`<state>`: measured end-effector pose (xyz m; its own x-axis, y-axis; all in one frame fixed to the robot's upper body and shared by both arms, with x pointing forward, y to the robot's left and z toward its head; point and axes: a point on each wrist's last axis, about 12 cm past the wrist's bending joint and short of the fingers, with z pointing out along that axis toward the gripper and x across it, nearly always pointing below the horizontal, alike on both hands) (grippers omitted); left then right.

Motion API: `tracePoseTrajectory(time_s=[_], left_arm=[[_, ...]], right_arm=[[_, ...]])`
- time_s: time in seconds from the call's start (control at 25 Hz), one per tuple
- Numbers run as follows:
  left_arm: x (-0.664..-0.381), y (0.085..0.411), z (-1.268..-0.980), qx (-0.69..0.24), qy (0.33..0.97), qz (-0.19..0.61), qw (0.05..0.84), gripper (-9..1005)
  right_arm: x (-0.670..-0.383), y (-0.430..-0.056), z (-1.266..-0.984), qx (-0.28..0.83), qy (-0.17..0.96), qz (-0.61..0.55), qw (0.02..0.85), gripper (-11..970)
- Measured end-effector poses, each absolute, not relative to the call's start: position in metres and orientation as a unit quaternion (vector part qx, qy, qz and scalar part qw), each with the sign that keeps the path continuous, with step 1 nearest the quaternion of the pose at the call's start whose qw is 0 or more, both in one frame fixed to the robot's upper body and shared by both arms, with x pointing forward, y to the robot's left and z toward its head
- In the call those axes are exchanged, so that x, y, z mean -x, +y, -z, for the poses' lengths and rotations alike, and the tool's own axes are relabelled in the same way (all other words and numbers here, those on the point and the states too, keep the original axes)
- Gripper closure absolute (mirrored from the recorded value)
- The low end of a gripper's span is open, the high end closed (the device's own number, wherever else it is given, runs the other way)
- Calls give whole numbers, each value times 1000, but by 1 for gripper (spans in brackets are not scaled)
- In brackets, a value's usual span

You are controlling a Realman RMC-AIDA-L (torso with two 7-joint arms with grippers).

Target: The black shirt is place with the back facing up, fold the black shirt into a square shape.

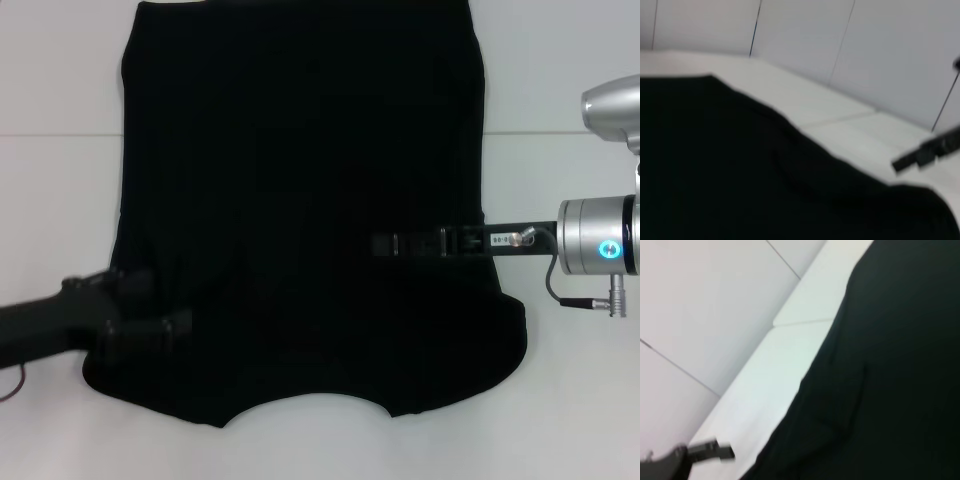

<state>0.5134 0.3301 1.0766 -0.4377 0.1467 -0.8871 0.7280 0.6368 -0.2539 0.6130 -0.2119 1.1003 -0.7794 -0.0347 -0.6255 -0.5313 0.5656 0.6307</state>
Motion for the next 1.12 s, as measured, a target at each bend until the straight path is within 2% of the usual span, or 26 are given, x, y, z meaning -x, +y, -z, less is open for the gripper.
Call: tracePoseTrajectory(time_s=[0.2, 0.48, 0.8, 1.12], left_arm=[[-505, 342, -1070, -277, 810, 296, 425, 61], [-492, 367, -1070, -262, 827, 248, 431, 62], [-488, 373, -1059, -271, 840, 204, 423, 61], [-490, 368, -1053, -280, 843, 197, 415, 86]], right_arm=[[-618, -207, -1098, 158, 833, -425, 316, 367], [-624, -202, -1099, 156, 834, -414, 329, 393], [-625, -200, -1098, 149, 836, -409, 334, 405], [-627, -200, -1101, 143, 831, -415, 342, 406]])
